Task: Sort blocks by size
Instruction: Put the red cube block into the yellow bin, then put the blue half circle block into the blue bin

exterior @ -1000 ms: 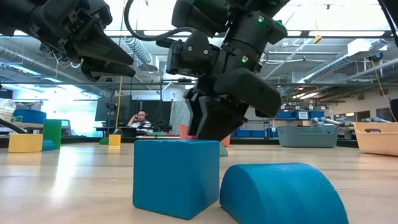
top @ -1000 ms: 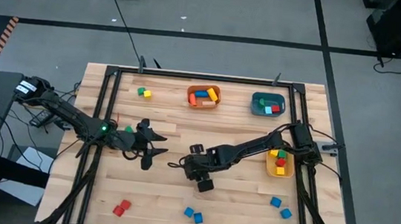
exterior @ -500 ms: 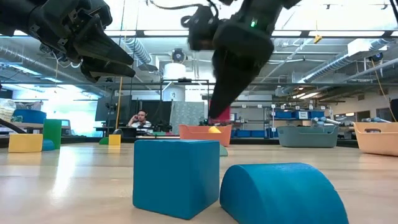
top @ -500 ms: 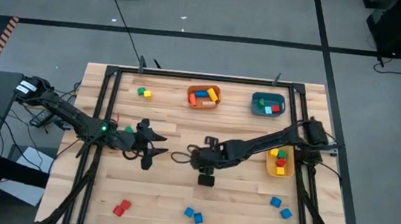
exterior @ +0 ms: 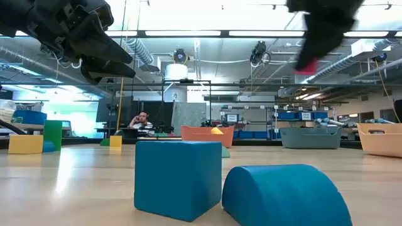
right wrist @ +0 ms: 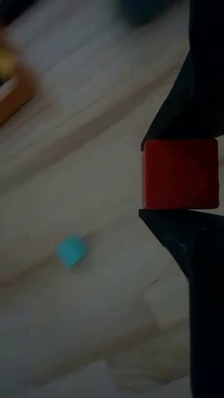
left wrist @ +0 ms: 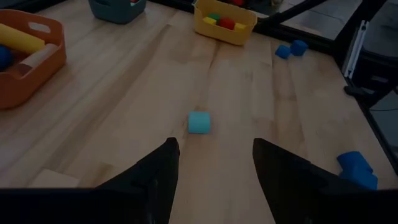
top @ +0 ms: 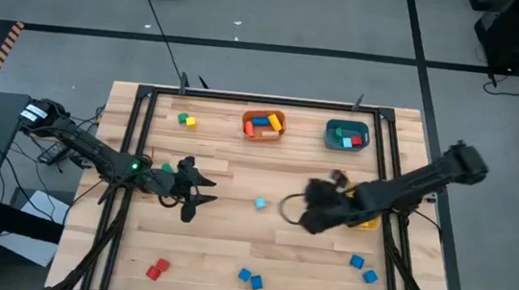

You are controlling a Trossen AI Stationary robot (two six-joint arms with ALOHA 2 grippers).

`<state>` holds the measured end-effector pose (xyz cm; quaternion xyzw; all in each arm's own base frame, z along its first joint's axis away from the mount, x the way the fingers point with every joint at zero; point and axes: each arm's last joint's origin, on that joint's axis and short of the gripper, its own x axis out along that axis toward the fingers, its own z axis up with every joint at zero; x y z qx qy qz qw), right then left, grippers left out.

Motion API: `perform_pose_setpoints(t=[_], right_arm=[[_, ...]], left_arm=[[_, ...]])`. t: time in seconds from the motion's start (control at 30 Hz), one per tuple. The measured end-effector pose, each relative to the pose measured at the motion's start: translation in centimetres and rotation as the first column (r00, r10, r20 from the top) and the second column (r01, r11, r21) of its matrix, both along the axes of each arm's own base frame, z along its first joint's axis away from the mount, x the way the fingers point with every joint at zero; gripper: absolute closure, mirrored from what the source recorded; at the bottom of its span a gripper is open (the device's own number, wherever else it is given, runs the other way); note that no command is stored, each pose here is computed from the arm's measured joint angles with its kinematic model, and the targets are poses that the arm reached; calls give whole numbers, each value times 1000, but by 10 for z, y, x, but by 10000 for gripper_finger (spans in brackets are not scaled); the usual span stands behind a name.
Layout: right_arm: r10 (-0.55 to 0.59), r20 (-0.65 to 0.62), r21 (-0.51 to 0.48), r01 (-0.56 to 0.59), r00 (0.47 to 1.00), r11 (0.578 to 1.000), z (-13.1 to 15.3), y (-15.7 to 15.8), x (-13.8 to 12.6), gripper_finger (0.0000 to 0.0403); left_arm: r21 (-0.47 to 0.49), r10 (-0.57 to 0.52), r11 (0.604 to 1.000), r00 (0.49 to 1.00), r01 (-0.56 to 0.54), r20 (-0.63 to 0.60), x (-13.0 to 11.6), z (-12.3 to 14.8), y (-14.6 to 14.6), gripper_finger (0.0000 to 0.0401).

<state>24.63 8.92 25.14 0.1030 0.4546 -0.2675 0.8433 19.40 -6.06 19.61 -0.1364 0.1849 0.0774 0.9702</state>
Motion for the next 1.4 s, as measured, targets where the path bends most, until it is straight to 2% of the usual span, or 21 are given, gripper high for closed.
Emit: perform_pose_setpoints(t=[0.1,0.23,0.4,0.5,0.67,0.97,1.2,1.4], right_arm=[[-172,6,68,171,985,983,-8,-7,-32,252],[-346,-63,159,351,936,923,-27,-15,-63,251],[-480,-181,201,510,858,836,-53,-17,-84,248],[-521,-230,188,562,822,805,-64,-17,-91,247],[-530,-241,177,574,813,799,-70,-15,-96,246],[-493,-242,175,537,836,825,-70,-9,-99,223],[-481,-244,172,526,842,833,-70,-8,-100,223],[-466,-226,197,509,855,838,-60,-8,-99,222]], left_arm=[[0,0,1000,1000,0,0,0,0,0,188],[-1,0,1000,1000,0,1,0,0,0,188],[-1,0,1000,1000,0,1,0,0,0,188],[-2,1,1000,1000,-1,1,0,0,0,188],[-2,1,1000,1000,-1,1,0,0,0,188],[-2,1,1000,1000,-1,1,0,0,0,188],[-2,1,1000,1000,-1,1,0,0,0,188],[-3,1,1000,1000,-1,3,0,0,0,188]])
